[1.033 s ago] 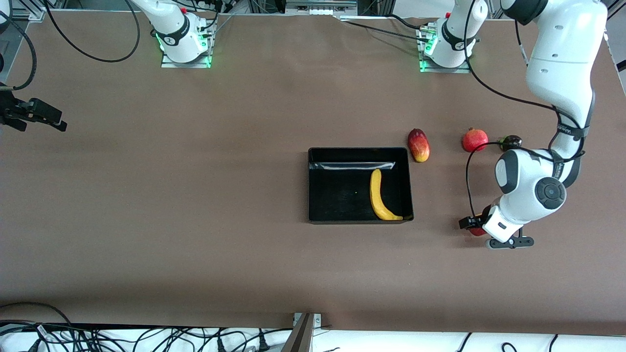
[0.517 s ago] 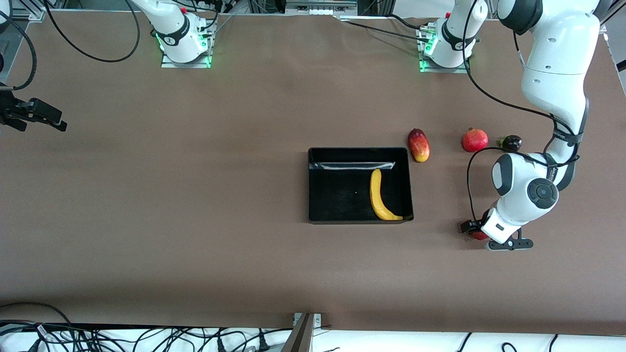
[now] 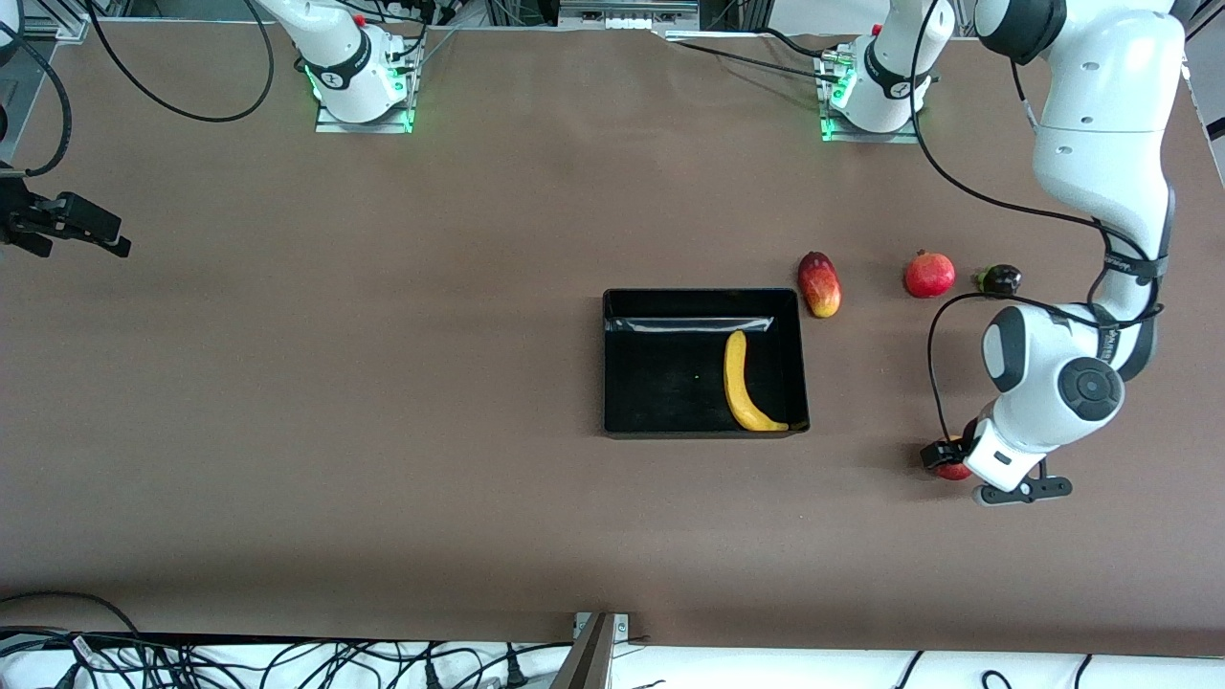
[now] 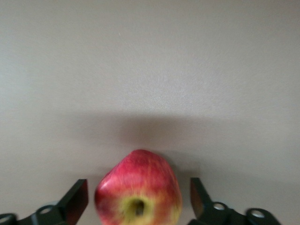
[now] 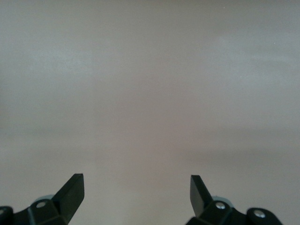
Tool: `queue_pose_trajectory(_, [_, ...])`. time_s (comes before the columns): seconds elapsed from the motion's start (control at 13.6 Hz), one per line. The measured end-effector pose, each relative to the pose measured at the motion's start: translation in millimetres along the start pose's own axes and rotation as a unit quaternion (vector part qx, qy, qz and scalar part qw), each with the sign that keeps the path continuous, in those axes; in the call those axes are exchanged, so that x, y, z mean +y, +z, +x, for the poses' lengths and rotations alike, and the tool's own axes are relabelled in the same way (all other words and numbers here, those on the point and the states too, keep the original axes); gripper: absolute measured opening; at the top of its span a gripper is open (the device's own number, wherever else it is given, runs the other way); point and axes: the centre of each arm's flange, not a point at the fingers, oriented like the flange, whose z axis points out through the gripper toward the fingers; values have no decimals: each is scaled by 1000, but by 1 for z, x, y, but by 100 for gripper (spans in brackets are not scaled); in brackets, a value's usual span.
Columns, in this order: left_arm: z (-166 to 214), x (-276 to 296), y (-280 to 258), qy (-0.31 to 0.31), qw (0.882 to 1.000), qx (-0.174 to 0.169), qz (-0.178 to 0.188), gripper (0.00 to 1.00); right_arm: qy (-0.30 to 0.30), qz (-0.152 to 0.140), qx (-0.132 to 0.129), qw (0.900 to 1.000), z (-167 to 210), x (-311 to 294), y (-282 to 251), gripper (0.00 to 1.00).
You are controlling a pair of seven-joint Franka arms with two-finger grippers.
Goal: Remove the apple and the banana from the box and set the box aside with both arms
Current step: 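Open the left gripper to release the apple and move back to the tray, then lower the left gripper onto the yellow banana and grasp it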
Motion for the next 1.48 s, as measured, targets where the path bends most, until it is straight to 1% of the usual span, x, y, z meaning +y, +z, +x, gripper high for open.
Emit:
queue_pose_trajectory(0.22, [3,13,-53,-30,999,-21,-1,100,0,0,0,1000,0,0,0,100])
queue_pose_trajectory(0.37, [-3,56,-84,-67,997,-24,-15,100,0,0,0,1000,0,0,0,100])
queue_pose_trajectory(0.44, [-10,89,-96,-91,995,-24,-23,100,0,0,0,1000,0,0,0,100])
queue_pose_trajectory(0.59, [-38,180,-109,-127,991,-26,-30,100,0,0,0,1000,0,0,0,100])
queue_pose_trajectory(0.74, [-85,274,-109,-156,987,-35,-27,100,0,0,0,1000,0,0,0,100])
queue_pose_trajectory(0.89, [-128,336,-100,-165,985,-46,-18,100,0,0,0,1000,0,0,0,100])
queue_pose_trajectory(1.03, [-145,352,-82,-161,985,-57,-3,100,0,0,0,1000,0,0,0,100])
queue_pose_trajectory(1.25, [-149,342,-50,-140,988,-59,42,100,0,0,0,1000,0,0,0,100])
queue_pose_trajectory(1.48, [-163,349,-29,-118,989,-72,55,100,0,0,0,1000,0,0,0,100])
